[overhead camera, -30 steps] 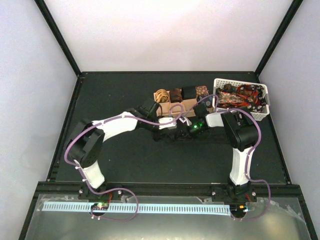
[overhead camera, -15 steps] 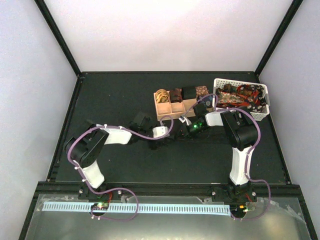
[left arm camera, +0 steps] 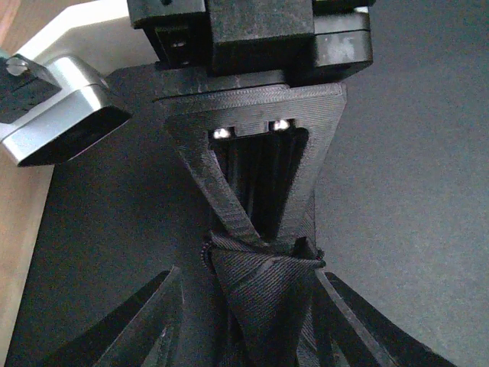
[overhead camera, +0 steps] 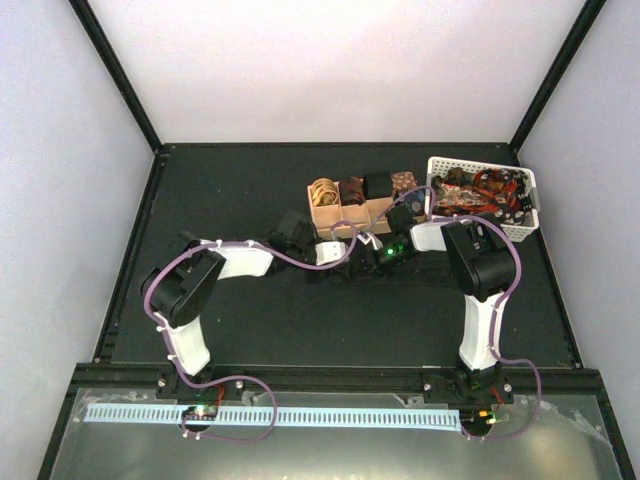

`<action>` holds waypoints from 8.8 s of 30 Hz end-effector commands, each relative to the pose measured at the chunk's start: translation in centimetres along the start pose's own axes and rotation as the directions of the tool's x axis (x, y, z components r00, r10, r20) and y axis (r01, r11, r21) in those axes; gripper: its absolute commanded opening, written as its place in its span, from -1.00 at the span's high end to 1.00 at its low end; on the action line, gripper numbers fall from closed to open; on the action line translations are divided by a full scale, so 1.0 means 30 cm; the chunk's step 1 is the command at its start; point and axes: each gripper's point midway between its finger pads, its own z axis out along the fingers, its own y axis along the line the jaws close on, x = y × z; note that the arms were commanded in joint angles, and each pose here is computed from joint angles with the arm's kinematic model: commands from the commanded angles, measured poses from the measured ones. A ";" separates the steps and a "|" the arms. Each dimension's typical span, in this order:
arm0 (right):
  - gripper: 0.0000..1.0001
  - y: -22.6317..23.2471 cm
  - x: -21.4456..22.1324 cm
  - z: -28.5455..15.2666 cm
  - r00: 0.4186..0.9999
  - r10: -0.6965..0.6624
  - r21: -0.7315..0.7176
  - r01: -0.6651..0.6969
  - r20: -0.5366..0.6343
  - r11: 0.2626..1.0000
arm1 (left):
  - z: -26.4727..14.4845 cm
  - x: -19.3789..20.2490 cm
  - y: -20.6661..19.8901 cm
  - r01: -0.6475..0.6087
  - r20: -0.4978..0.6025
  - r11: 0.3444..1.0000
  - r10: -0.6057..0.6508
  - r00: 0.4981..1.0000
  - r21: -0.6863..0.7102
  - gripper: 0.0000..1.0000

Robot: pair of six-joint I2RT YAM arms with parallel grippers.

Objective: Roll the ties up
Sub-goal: Roll the tie at the center of the board.

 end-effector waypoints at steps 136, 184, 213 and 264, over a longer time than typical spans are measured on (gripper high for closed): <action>0.23 0.038 -0.078 -0.131 0.994 -0.001 0.010 0.000 0.111 1.000 | 0.158 0.117 0.028 0.170 -0.287 0.985 -0.171 0.943 -0.029 0.43; 0.98 -0.130 0.049 -0.173 1.000 0.013 0.250 -0.014 0.008 0.968 | 0.136 -0.103 0.067 0.130 0.098 0.991 -0.132 0.986 0.023 -0.50; 0.98 -0.235 0.099 -0.184 0.995 0.067 0.386 -0.035 -0.070 0.922 | 0.217 -0.030 0.007 0.147 0.181 0.983 -0.166 0.969 0.113 -0.24; 0.98 -0.181 0.055 -0.189 0.999 0.033 0.329 -0.022 -0.029 0.944 | 0.125 0.012 0.052 0.207 0.040 0.978 -0.207 0.978 0.001 -0.41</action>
